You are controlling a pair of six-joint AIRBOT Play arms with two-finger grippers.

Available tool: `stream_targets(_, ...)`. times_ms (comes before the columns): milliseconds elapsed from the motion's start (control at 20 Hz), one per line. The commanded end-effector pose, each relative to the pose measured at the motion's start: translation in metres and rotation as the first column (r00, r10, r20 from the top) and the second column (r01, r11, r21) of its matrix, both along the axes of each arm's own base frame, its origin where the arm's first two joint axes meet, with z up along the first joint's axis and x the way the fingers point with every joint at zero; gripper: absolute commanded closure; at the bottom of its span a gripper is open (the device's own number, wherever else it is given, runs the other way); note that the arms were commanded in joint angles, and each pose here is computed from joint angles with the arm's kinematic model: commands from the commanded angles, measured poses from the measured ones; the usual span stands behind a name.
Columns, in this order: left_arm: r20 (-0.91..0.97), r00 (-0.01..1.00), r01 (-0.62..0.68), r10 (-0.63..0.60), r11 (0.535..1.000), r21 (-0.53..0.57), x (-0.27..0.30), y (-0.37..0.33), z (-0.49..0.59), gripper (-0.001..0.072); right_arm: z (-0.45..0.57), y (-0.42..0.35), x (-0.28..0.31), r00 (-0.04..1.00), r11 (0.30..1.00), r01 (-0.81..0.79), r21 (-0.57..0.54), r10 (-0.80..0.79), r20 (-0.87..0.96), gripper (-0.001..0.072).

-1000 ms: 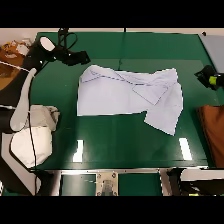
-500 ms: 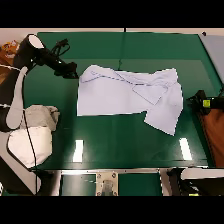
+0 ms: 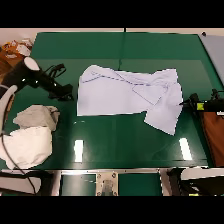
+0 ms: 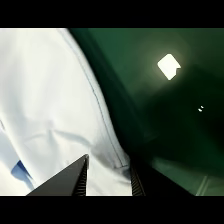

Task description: Fold the shirts.

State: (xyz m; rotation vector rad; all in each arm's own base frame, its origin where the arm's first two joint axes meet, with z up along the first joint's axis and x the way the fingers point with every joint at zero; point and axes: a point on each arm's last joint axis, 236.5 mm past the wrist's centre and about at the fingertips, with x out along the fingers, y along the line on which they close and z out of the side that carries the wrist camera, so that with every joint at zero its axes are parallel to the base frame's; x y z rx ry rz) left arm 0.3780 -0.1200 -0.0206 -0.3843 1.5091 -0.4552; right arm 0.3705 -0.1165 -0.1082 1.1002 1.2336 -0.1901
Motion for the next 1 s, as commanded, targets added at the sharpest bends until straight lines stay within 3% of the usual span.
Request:
stream_targets(0, 0.000, 0.977, -0.211, 0.211, 0.977, 0.022, -0.027, 0.036, -0.013, 0.0683, -0.014, 0.015, 0.009, 0.999, 0.998, -0.025, 0.049, 0.024, 0.022, 0.0424)
stream_targets(50, -0.001, 0.962, -0.274, 0.274, 0.961, 0.018, -0.027, 0.047, -0.013, 0.0682, -0.017, 0.014, 0.010, 0.999, 0.999, -0.029, 0.042, 0.028, 0.025, 0.0512)
stream_targets(100, -0.006, 0.945, -0.326, 0.326, 0.945, 0.016, -0.026, 0.055, -0.016, 0.0679, -0.017, 0.012, 0.010, 0.999, 0.999, -0.030, 0.035, 0.029, 0.029, 0.0524)
stream_targets(150, -0.004, 0.935, -0.355, 0.355, 0.935, 0.014, -0.024, 0.058, -0.021, 0.0464, -0.016, 0.009, 0.011, 0.999, 0.999, -0.026, 0.030, 0.025, 0.034, 0.0524)
stream_targets(200, 0.001, 0.925, -0.381, 0.381, 0.925, 0.000, -0.021, 0.056, -0.024, 0.0135, -0.014, 0.005, 0.014, 0.998, 0.999, -0.034, 0.017, 0.033, 0.048, 0.0522)
stream_targets(300, -0.002, 0.910, -0.414, 0.414, 0.908, -0.061, -0.016, 0.039, -0.032, 0.0120, -0.009, -0.002, 0.017, 0.998, 1.000, -0.027, 0.009, 0.027, 0.062, 0.0554)
stream_targets(400, -0.052, 0.913, -0.408, 0.405, 0.910, -0.079, -0.024, 0.016, -0.054, 0.0120, -0.006, -0.003, 0.018, 0.997, 0.999, -0.034, 0.010, 0.034, 0.068, 0.0686)
stream_targets(500, -0.093, 0.914, -0.402, 0.394, 0.911, -0.093, -0.027, -0.013, -0.076, 0.0120, -0.006, -0.003, 0.018, 0.997, 0.999, -0.035, 0.010, 0.034, 0.068, 0.0686)
stream_targets(650, -0.126, 0.925, -0.377, 0.358, 0.905, -0.197, -0.023, -0.065, -0.087, 0.0120, -0.006, -0.002, 0.017, 0.997, 0.999, -0.038, 0.014, 0.037, 0.066, 0.0686)
stream_targets(800, -0.111, 0.917, -0.397, 0.382, 0.898, -0.191, -0.016, -0.064, -0.096, 0.0137, -0.005, 0.002, 0.015, 0.997, 0.998, -0.052, 0.029, 0.050, 0.061, 0.0686)
stream_targets(900, -0.082, 0.921, -0.389, 0.380, 0.899, -0.203, -0.005, -0.056, -0.089, 0.0564, -0.004, 0.005, 0.013, 0.996, 0.997, -0.064, 0.035, 0.062, 0.060, 0.0686)
stream_targets(950, -0.059, 0.931, -0.365, 0.362, 0.906, -0.215, -0.001, -0.052, -0.084, 0.0681, -0.004, 0.005, 0.013, 0.995, 0.996, -0.079, 0.030, 0.077, 0.068, 0.0686)
